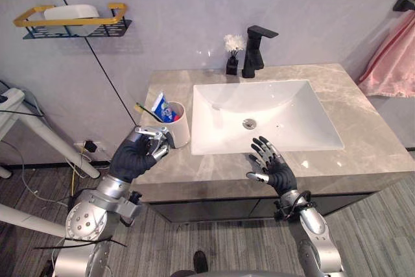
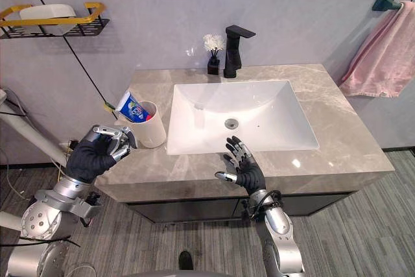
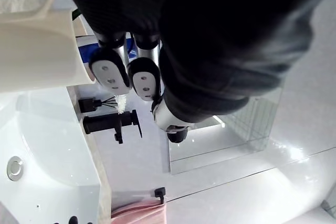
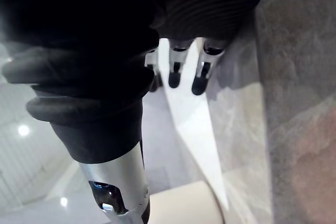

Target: Organize washtable

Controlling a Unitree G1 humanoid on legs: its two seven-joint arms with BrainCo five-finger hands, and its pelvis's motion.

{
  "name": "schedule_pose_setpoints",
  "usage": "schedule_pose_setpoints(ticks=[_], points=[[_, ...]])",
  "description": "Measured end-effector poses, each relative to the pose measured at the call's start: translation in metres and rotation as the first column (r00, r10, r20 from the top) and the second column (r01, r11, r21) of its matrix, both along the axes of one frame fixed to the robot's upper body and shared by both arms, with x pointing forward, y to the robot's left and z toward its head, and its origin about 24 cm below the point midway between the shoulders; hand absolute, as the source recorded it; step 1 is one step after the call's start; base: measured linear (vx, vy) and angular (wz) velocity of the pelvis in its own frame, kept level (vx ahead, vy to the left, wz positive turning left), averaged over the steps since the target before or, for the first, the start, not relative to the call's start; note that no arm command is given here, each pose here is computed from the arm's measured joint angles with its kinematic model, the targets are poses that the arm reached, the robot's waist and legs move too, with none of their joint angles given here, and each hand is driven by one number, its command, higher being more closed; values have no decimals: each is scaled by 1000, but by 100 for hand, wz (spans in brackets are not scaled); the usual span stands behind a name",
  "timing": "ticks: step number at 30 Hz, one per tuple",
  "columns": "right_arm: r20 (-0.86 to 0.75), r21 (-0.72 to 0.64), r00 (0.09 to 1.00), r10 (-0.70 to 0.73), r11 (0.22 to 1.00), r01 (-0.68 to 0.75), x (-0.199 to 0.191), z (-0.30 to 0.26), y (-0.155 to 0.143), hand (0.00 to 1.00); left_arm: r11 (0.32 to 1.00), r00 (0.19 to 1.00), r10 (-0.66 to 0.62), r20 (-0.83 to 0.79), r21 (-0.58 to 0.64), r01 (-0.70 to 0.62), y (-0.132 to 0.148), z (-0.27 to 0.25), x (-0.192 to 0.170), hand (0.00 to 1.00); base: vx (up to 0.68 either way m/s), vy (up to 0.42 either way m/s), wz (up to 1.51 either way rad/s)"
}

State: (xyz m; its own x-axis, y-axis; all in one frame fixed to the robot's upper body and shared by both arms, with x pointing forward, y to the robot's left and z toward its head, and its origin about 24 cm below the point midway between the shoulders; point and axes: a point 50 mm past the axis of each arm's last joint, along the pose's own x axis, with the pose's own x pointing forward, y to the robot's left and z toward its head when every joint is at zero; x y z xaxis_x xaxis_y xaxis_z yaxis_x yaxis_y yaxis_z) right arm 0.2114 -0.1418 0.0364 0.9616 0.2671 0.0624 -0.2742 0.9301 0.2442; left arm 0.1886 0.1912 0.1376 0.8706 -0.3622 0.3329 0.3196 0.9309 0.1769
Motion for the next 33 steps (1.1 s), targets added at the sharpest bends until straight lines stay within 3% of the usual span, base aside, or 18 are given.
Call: schedule_pose_setpoints(ticks=[12, 33], points=[[48, 9, 999, -1, 1000, 1, 6, 10, -1, 0, 996, 988, 81, -131, 58, -74, 4, -32, 10, 100, 13, 11, -9], [111, 29, 994, 0, 1000, -4, 10, 24, 3, 0, 994, 961, 109, -256, 8, -111, -9, -66, 18, 100, 0, 6, -3]])
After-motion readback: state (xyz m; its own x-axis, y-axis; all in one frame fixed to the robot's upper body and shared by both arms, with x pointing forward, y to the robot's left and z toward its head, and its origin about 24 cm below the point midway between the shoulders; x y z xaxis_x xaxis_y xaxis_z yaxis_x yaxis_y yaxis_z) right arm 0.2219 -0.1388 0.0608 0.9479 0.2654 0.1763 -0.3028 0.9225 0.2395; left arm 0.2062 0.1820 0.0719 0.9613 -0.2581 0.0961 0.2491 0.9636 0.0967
